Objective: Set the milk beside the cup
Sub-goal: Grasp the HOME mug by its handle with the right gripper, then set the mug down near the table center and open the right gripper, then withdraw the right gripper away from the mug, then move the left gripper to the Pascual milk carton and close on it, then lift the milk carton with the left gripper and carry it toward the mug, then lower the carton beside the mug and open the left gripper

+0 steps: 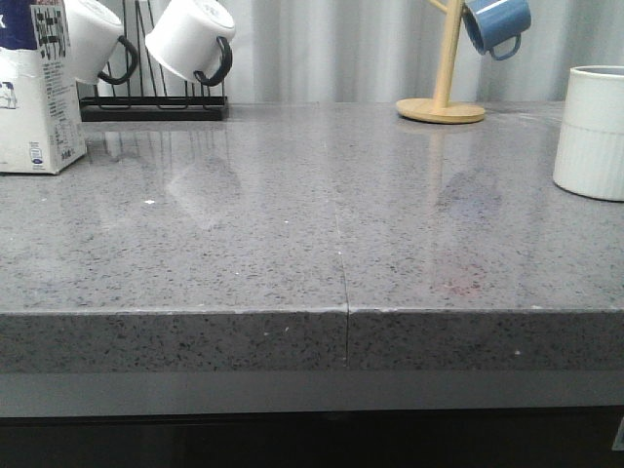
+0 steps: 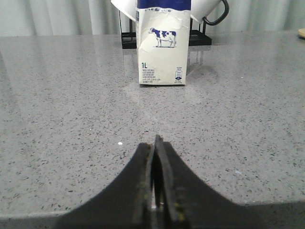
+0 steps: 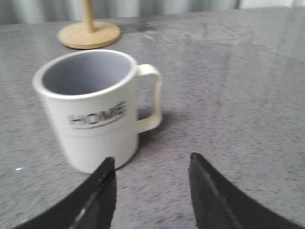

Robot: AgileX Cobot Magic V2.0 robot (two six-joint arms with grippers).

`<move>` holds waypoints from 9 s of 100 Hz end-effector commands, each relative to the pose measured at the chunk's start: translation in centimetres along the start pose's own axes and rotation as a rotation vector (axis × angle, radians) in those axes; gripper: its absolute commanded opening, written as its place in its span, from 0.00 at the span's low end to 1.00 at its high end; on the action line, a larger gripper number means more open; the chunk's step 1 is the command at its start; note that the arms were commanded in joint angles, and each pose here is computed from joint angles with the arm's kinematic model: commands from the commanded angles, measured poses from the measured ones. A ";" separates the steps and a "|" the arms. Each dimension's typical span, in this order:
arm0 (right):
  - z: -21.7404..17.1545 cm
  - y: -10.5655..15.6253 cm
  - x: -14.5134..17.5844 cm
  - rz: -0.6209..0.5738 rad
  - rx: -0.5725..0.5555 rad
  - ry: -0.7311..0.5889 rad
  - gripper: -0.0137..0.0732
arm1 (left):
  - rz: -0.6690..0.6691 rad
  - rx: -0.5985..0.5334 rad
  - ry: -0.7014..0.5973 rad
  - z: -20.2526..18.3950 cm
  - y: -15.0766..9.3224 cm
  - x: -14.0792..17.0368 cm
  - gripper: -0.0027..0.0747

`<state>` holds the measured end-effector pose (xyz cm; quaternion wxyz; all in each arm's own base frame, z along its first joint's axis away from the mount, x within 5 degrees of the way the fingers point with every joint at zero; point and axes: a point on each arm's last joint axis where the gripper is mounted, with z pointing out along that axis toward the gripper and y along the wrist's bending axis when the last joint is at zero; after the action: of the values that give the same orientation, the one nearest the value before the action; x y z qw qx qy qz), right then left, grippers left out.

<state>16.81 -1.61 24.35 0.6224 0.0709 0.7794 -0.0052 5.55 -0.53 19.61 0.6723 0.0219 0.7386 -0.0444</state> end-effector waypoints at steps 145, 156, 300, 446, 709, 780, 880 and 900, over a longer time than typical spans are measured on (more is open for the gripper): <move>12.3 2.6 -5.2 -0.083 -0.152 -0.006 0.07 | -0.016 0.002 -0.073 0.0 0.0 0.5 0.01; 11.1 4.8 -5.9 -0.103 -0.222 -0.022 0.07 | -0.016 0.002 -0.073 0.0 0.0 0.5 0.01; 14.6 17.6 -2.4 -0.128 -0.556 0.057 0.48 | -0.016 0.002 -0.073 0.0 0.0 0.5 0.01; -15.2 0.4 -0.7 0.009 -0.401 -0.078 0.08 | -0.017 0.015 -0.380 -1.1 -0.1 -3.9 0.01; -15.2 0.4 -0.7 0.010 -0.402 -0.078 0.08 | -0.007 0.151 -0.073 23.1 -5.3 -18.7 0.33; -15.2 0.4 -0.7 0.010 -0.402 -0.078 0.08 | -0.103 0.408 -0.065 24.8 -15.5 -14.4 0.33; -15.2 0.4 -0.7 0.010 -0.402 -0.078 0.08 | -0.033 0.476 -0.024 20.5 -15.7 -13.9 0.85; -15.2 0.4 -0.7 0.010 -0.402 -0.078 0.08 | 0.010 0.454 0.057 17.9 -13.4 -15.0 0.61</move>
<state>2.29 0.08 27.13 0.6214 -0.0492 0.7686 0.1440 24.43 -16.50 30.35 0.5941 0.1844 0.7552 -0.2069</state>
